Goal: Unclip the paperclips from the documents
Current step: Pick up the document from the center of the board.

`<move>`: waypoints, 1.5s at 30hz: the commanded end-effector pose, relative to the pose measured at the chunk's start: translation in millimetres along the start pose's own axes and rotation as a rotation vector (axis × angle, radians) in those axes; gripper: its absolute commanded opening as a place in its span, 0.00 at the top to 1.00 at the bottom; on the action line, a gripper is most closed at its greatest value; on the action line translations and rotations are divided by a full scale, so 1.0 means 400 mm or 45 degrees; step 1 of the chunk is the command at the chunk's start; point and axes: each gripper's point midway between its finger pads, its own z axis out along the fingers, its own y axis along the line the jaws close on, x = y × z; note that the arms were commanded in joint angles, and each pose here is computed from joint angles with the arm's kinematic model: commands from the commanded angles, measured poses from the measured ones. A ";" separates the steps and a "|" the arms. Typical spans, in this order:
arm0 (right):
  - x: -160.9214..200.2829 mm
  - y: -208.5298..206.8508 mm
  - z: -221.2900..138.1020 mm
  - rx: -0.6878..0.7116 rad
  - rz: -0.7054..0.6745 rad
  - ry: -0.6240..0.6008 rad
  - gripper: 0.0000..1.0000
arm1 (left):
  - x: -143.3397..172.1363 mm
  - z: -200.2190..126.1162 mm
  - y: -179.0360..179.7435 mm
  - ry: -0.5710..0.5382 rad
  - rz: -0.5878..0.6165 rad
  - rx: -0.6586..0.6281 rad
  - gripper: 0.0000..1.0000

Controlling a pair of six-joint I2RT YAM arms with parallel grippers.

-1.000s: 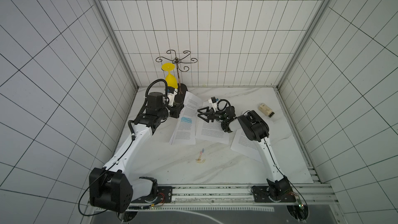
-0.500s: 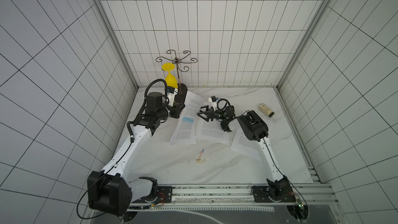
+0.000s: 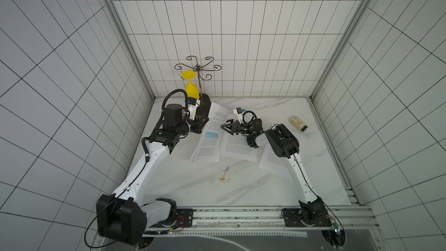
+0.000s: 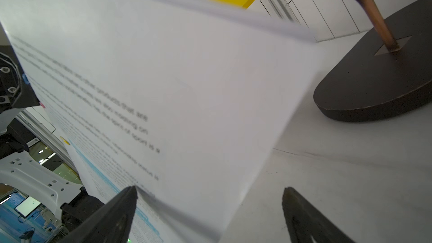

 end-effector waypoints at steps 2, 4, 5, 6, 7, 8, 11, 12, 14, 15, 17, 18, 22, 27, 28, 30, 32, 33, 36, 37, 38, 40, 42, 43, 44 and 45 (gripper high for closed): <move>-0.104 0.154 0.020 -0.241 -0.306 -0.110 0.04 | -0.005 0.007 -0.012 -0.019 0.021 0.040 1.00; -0.116 0.170 0.020 -0.249 -0.320 -0.112 0.05 | -0.002 0.012 -0.009 -0.015 0.019 0.040 1.00; -0.121 0.181 0.021 -0.256 -0.330 -0.110 0.05 | -0.003 0.013 -0.007 -0.017 0.017 0.039 1.00; -0.126 0.190 0.022 -0.262 -0.337 -0.107 0.06 | -0.004 0.015 -0.007 -0.017 0.019 0.039 1.00; -0.131 0.199 0.024 -0.271 -0.345 -0.102 0.07 | -0.004 0.016 -0.004 -0.018 0.021 0.034 1.00; -0.136 0.208 0.024 -0.276 -0.352 -0.102 0.07 | -0.005 0.017 -0.002 -0.017 0.026 0.031 1.00; -0.151 0.226 0.022 -0.279 -0.365 -0.109 0.08 | -0.005 0.020 0.002 -0.013 0.034 0.020 1.00; -0.153 0.231 0.023 -0.283 -0.369 -0.108 0.08 | -0.004 0.021 0.004 -0.011 0.033 0.017 1.00; -0.159 0.241 0.023 -0.289 -0.373 -0.106 0.09 | -0.006 0.022 0.007 -0.013 0.036 0.011 1.00; -0.159 0.245 0.024 -0.292 -0.371 -0.103 0.10 | -0.006 0.023 0.007 -0.013 0.037 0.009 1.00; -0.162 0.253 0.023 -0.296 -0.371 -0.100 0.12 | -0.006 0.025 0.015 -0.012 0.037 -0.003 1.00; -0.164 0.258 0.023 -0.297 -0.373 -0.100 0.12 | -0.007 0.025 0.015 -0.014 0.038 -0.006 1.00; -0.165 0.274 0.016 -0.294 -0.381 -0.091 0.23 | -0.016 0.024 0.031 -0.024 0.040 -0.034 1.00; -0.162 0.283 0.002 -0.272 -0.369 -0.096 0.32 | -0.022 0.023 0.055 -0.031 0.032 -0.069 1.00; -0.162 0.284 0.000 -0.269 -0.367 -0.098 0.35 | -0.020 0.023 0.057 -0.030 0.033 -0.074 1.00; -0.163 0.285 -0.003 -0.264 -0.358 -0.102 0.42 | -0.017 0.020 0.065 -0.032 0.026 -0.087 1.00; -0.167 0.291 -0.004 -0.264 -0.354 -0.106 0.52 | -0.012 0.021 0.070 -0.033 0.020 -0.089 1.00; -0.168 0.292 -0.005 -0.263 -0.354 -0.107 0.59 | -0.010 0.022 0.070 -0.032 0.016 -0.086 1.00; -0.174 0.303 -0.004 -0.270 -0.357 -0.108 0.75 | 0.000 0.025 0.071 -0.025 0.011 -0.079 1.00; -0.175 0.307 -0.004 -0.273 -0.358 -0.104 0.78 | 0.003 0.025 0.070 -0.024 0.011 -0.073 1.00; -0.177 0.311 -0.003 -0.277 -0.360 -0.101 0.79 | 0.008 0.025 0.070 -0.020 0.006 -0.072 1.00; -0.181 0.319 -0.002 -0.285 -0.363 -0.098 0.80 | 0.012 0.025 0.071 -0.018 0.005 -0.073 1.00; -0.184 0.323 -0.003 -0.286 -0.359 -0.099 0.78 | 0.017 0.024 0.072 -0.015 0.004 -0.073 1.00; -0.184 0.325 -0.003 -0.286 -0.355 -0.099 0.75 | 0.018 0.024 0.073 -0.014 0.002 -0.076 1.00; -0.184 0.325 -0.004 -0.283 -0.347 -0.102 0.67 | 0.017 0.021 0.077 -0.019 0.000 -0.082 1.00; -0.184 0.325 -0.007 -0.278 -0.344 -0.105 0.59 | 0.014 0.017 0.081 -0.025 -0.002 -0.092 1.00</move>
